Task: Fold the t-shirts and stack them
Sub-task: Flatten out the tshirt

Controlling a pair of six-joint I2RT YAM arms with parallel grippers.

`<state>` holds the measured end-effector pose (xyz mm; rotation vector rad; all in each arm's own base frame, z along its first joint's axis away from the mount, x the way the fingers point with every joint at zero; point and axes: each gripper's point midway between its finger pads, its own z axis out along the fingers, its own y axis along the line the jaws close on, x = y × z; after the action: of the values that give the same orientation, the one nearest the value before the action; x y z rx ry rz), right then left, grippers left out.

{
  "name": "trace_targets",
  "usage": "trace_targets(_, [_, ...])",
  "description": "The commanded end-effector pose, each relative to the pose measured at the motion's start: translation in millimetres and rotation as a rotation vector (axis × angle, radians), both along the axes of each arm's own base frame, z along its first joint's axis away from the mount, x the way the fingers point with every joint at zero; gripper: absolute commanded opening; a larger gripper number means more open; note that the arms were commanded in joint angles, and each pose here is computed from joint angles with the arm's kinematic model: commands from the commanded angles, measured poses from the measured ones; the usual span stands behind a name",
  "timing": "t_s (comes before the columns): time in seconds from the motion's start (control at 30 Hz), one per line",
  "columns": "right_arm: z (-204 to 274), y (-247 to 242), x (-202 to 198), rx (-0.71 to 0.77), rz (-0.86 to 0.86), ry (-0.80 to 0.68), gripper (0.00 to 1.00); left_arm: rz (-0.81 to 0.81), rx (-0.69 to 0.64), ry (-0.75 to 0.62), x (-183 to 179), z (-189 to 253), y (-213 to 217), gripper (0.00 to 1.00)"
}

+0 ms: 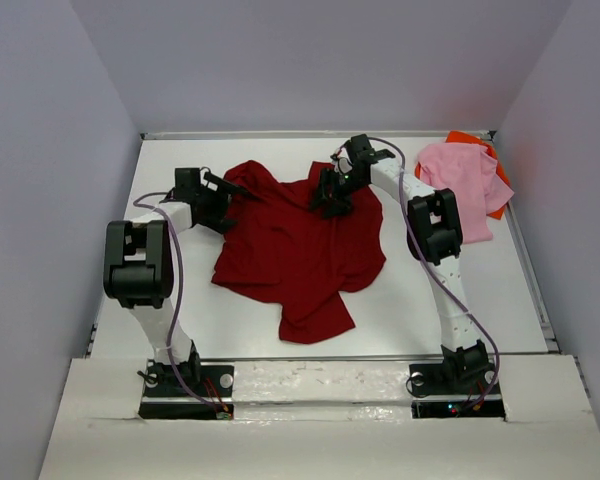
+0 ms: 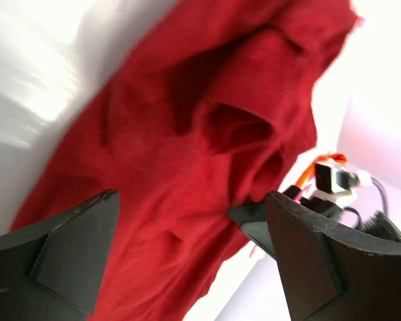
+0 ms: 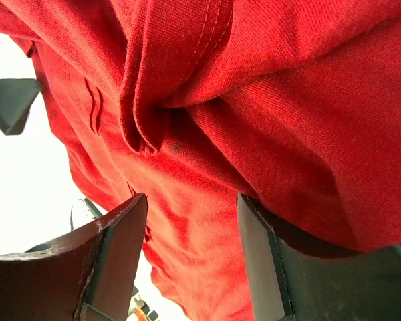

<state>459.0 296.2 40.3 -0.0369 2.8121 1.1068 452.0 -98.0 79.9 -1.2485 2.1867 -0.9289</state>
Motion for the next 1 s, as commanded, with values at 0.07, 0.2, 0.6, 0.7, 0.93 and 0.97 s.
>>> trace_targets(0.07, [-34.4, -25.7, 9.2, -0.117, -0.024, -0.011, 0.63, 0.031, 0.000, 0.039, 13.1, -17.7, 3.4, 0.99])
trace_targets(0.2, [-31.5, -30.1, 12.2, -0.117, -0.032, -0.018, 0.63, 0.056, -0.003, 0.053, 23.3, -26.4, 5.3, 0.96])
trace_targets(0.6, [-30.8, -31.5, 7.7, -0.118, -0.028, -0.014, 0.62, 0.077, 0.024, 0.003, 57.4, -4.1, 10.7, 0.93])
trace_targets(0.7, [-29.5, -31.1, 8.8, -0.116, -0.028, -0.019, 0.62, 0.111, 0.020, 0.000, 60.2, -2.6, 26.3, 0.92])
trace_targets(0.93, [-25.3, -30.5, 10.0, -0.112, -0.028, -0.027, 0.62, 0.093, 0.007, 0.023, 66.7, -20.0, 24.8, 0.16])
trace_targets(0.97, [-24.8, -30.4, 9.7, -0.111, -0.028, -0.026, 0.62, 0.092, 0.002, 0.031, 66.8, -23.0, 24.0, 0.05])
